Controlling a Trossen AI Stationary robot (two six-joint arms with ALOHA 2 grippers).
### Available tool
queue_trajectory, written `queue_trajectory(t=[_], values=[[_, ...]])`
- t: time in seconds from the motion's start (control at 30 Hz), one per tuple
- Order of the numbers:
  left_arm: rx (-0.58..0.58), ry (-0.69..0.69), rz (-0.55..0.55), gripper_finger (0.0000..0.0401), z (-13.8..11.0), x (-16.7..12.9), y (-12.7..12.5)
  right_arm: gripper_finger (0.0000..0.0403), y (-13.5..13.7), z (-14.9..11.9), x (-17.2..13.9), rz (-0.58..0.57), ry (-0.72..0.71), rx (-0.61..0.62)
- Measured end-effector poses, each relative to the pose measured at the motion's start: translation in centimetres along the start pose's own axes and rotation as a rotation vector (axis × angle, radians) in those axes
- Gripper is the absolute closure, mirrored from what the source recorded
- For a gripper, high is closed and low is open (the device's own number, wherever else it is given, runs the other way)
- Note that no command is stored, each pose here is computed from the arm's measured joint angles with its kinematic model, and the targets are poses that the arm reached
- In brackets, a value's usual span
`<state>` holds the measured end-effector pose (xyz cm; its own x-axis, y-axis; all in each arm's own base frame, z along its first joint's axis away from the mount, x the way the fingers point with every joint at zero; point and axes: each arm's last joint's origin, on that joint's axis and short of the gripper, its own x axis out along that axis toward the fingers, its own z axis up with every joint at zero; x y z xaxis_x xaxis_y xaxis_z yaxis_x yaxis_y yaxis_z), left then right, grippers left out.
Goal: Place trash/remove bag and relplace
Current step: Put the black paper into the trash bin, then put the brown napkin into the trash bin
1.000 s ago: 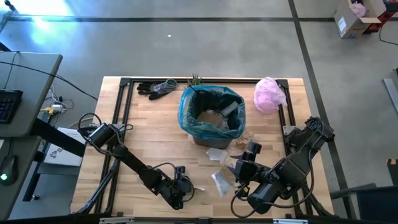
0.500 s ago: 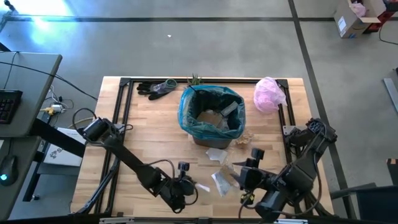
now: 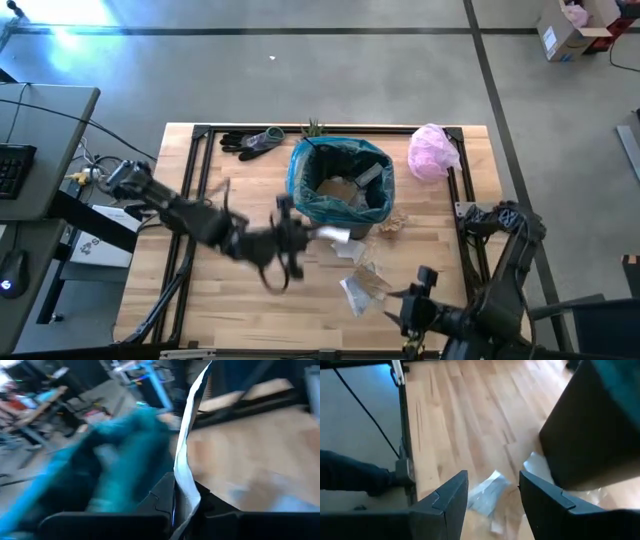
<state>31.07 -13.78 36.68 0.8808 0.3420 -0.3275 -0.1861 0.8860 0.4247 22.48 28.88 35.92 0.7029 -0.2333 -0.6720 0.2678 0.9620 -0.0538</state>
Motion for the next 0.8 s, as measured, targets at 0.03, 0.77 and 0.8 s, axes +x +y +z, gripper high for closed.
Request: queue_trajectory(t=[0.03,0.77,0.8], values=[[0.004,0.000,0.023,0.0401,0.2,0.4,1.4,0.0241,0.5,-0.5,0.3,-0.005,0.005,0.001],[-0.263,0.088,-0.169,0.0249,-2.9,8.1,15.1,0.0241,6.0,-12.5,9.2,-0.370,0.018,0.281],[-0.259,0.086,-0.177,0.0240,-2.8,8.0,14.8,0.0241,5.7,-13.3,9.5,-0.387,0.016,0.286]])
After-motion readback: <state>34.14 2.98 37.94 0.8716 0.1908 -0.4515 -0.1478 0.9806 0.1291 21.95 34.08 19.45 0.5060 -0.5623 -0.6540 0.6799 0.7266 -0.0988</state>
